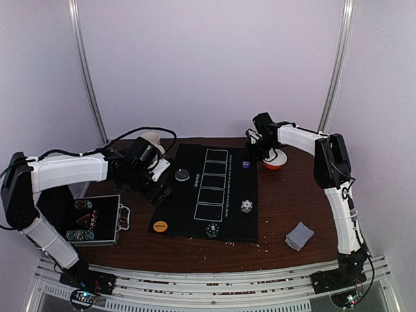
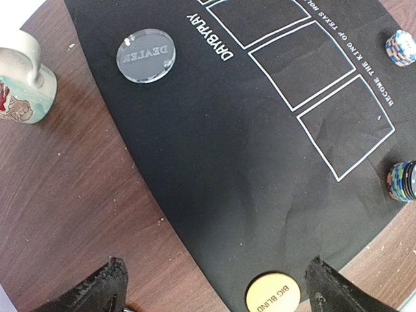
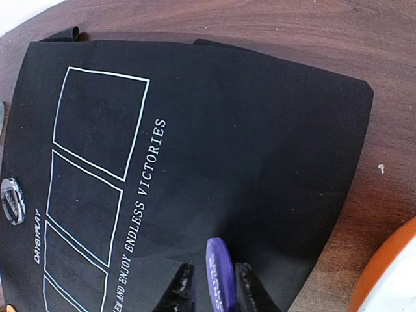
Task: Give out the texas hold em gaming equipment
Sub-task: Place the small blind button in the small blind area, then pick up the big blind button from the poker table mat.
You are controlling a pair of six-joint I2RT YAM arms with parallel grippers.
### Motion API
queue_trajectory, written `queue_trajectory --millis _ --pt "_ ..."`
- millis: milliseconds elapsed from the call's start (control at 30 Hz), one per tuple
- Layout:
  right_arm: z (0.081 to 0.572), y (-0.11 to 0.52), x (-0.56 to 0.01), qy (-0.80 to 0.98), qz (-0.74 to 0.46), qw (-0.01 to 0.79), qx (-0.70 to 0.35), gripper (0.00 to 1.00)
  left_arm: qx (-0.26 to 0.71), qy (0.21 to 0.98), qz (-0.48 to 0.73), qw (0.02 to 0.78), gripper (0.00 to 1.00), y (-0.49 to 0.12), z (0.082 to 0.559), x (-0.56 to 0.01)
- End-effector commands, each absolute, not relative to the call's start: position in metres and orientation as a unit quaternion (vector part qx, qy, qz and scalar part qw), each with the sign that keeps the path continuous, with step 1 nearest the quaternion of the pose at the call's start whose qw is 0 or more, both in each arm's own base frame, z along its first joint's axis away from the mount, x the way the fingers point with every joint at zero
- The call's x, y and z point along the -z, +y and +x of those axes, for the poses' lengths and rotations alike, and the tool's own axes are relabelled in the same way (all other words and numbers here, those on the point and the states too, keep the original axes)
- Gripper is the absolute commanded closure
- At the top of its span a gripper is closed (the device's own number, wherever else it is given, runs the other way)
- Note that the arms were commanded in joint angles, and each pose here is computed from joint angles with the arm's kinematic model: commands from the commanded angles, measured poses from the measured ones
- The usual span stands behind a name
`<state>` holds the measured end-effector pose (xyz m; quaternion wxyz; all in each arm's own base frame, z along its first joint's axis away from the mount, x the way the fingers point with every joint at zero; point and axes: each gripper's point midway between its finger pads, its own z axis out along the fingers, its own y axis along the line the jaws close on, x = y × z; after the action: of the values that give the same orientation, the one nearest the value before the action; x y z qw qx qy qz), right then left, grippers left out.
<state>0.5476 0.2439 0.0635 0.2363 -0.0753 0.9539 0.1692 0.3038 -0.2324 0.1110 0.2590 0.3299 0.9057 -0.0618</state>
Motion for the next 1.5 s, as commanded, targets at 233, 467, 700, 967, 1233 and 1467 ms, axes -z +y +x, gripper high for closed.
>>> queue_trajectory --millis 233,467,700,967,1233,1467 --pt "0.558 0.224 -0.102 0.95 -0.071 0.281 -0.118 0.65 0.069 0.923 0.307 0.222 0.02 -0.223 0.289 -0.105" --pt "0.551 0.233 -0.161 0.932 -0.101 0.332 -0.102 0.52 0.115 0.944 0.27 0.149 0.04 -0.216 0.245 -0.087" --pt "0.514 0.258 -0.189 0.919 -0.14 0.349 -0.117 0.48 0.101 0.946 0.282 0.126 0.05 -0.229 0.226 -0.062" --pt "0.487 0.254 -0.176 0.926 -0.152 0.326 -0.113 0.48 0.081 0.944 0.301 0.111 0.19 -0.236 0.238 -0.038" --pt "0.477 0.248 -0.164 0.93 -0.155 0.315 -0.108 0.48 0.09 0.942 0.308 0.094 0.28 -0.241 0.235 -0.024" --pt "0.475 0.249 -0.166 0.929 -0.157 0.316 -0.11 0.48 0.095 0.943 0.309 0.077 0.37 -0.234 0.222 -0.014"
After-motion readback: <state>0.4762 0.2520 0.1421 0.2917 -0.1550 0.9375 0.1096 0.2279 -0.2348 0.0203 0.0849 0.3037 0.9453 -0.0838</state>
